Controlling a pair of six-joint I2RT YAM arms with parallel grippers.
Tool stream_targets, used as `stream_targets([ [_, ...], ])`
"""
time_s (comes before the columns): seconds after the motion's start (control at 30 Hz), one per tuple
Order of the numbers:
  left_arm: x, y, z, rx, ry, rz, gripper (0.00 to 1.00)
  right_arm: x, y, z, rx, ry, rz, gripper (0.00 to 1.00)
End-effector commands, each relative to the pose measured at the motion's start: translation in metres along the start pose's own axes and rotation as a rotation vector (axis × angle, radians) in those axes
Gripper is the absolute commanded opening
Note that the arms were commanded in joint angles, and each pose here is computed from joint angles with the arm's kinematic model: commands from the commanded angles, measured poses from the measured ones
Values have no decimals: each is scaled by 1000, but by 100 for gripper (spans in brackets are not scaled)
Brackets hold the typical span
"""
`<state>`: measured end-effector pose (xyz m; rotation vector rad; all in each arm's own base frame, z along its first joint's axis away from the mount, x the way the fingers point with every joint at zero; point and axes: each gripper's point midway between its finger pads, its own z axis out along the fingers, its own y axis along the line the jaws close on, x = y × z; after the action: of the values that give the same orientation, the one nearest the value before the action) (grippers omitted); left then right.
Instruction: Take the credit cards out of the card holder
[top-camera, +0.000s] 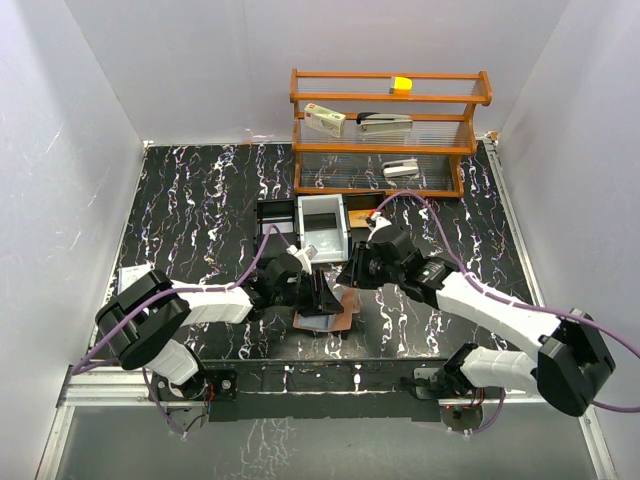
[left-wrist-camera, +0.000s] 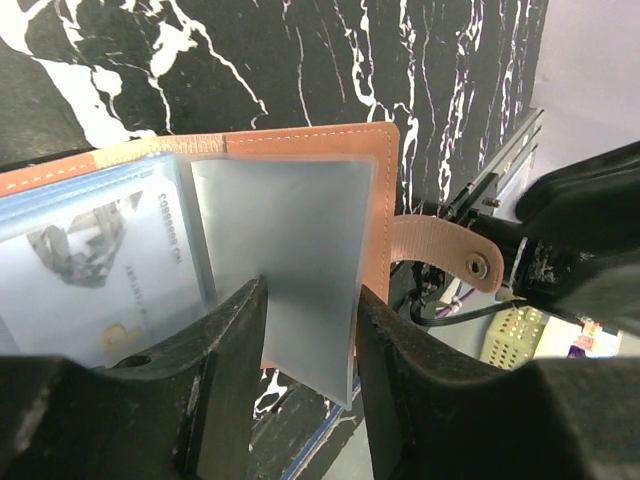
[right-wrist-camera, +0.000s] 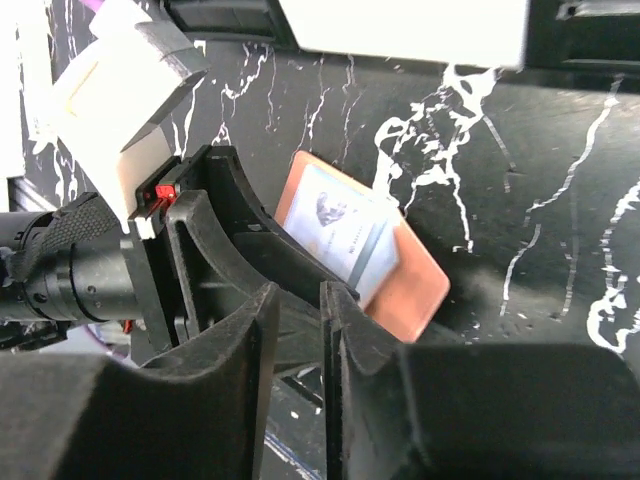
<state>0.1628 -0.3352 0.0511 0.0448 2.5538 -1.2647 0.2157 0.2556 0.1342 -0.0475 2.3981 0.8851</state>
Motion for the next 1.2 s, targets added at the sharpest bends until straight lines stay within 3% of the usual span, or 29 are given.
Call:
stream_targets([
  [0.0, 4, -13, -2, 56, 24, 42, 41, -8, 34, 6, -141, 28, 7, 19],
  [0.17, 6, -16, -3, 66, 39, 58, 47, 4, 36, 13, -187, 69, 19, 18],
  [0.43, 14, -11, -9, 70, 54, 65, 50, 45, -3, 32, -55, 237, 22, 17],
  [0.6, 13, -9, -18, 56, 27, 80, 57, 53, -23, 32, 19, 239, 5, 18],
  [0.83, 4, 9, -47, -79, -56, 125, 65, 61, -39, 37, 81, 275, -18, 22],
  [0.97, -8, 36, -69, -261, -133, 127, 70, 53, -41, 36, 108, 232, -17, 27],
  [1.17, -18, 56, -84, -384, -180, 109, 76, 44, -44, 36, 154, 211, -31, 30],
])
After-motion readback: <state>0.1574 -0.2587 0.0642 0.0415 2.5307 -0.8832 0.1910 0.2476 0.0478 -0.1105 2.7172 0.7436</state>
